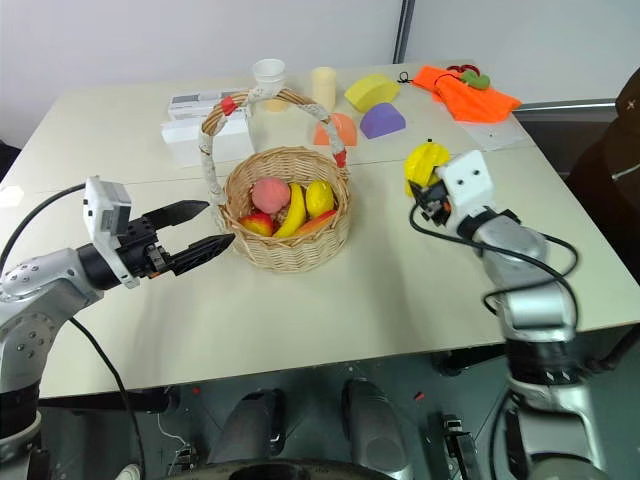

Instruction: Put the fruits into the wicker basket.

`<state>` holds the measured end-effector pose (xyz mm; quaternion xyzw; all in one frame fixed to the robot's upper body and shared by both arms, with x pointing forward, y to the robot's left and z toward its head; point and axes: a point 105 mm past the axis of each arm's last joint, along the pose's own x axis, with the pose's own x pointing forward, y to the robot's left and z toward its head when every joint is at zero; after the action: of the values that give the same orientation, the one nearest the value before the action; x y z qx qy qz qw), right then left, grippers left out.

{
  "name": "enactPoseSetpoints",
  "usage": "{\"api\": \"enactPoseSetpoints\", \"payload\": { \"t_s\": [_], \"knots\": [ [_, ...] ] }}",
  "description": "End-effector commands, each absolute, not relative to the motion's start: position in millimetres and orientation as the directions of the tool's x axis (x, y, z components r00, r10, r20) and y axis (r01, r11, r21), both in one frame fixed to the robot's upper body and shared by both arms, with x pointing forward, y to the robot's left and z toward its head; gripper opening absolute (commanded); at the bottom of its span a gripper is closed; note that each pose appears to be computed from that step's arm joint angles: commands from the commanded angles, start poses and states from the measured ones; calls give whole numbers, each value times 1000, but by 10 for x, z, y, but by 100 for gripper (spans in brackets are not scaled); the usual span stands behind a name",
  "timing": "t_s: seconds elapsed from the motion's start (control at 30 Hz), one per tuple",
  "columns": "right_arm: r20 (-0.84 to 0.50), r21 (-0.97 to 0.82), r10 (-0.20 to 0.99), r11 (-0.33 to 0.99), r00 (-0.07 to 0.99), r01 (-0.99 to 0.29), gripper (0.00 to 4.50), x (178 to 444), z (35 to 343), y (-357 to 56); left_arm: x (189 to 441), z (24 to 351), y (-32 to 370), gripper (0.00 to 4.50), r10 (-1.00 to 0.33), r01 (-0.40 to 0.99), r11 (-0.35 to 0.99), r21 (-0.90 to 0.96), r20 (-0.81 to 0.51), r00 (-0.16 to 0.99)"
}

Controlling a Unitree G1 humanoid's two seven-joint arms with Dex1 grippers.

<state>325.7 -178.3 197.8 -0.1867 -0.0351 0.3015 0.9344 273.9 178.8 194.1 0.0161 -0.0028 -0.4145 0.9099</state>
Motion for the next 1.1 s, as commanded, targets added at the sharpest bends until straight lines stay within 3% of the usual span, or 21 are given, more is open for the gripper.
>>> {"api": "enactPoseSetpoints", "payload": {
  "t_s": [0.03, 0.13, 0.2, 0.4, 0.5, 0.6, 0.8, 0.93, 1.1],
  "knots": [
    [-1, -323, 816, 547, 578, -772, 174, 2801, 2274, -1348, 2742, 2000, 1926, 450, -735, 733, 678, 57, 53, 676],
    [55, -260, 903, 425, 426, -867, 174, 2612, 2437, -953, 2746, 1936, 1976, 450, -730, 729, 683, 44, 57, 681],
    [64, -249, 927, 374, 371, -893, 174, 2626, 2472, -620, 2748, 1902, 1979, 450, -729, 728, 684, 40, 53, 682],
    [-27, -268, 843, 511, 537, -816, 174, 3154, 2257, -158, 2734, 1898, 1934, 450, -730, 729, 683, 39, 62, 681],
    [-17, -270, 830, 533, 557, -802, 284, 3199, 2255, -155, 2704, 1917, 1921, 450, -725, 724, 688, 42, 71, 685],
    [39, -334, 826, 541, 562, -772, 445, 3132, 2342, -257, 2664, 1928, 1910, 450, -723, 722, 691, 41, 78, 687],
    [57, -281, 847, 522, 529, -805, 445, 2898, 2330, -762, 2602, 1939, 1912, 450, -726, 727, 686, 35, 116, 678],
    [53, -249, 735, 665, 676, -704, 445, 3114, 2223, -1110, 2561, 1995, 1834, 450, -768, 776, 631, 23, 159, 620],
    [103, -205, 648, 756, 755, -621, 445, 3482, 2201, -1051, 2610, 2019, 1771, 450, -782, 791, 611, 19, 171, 600]
  ]
}}
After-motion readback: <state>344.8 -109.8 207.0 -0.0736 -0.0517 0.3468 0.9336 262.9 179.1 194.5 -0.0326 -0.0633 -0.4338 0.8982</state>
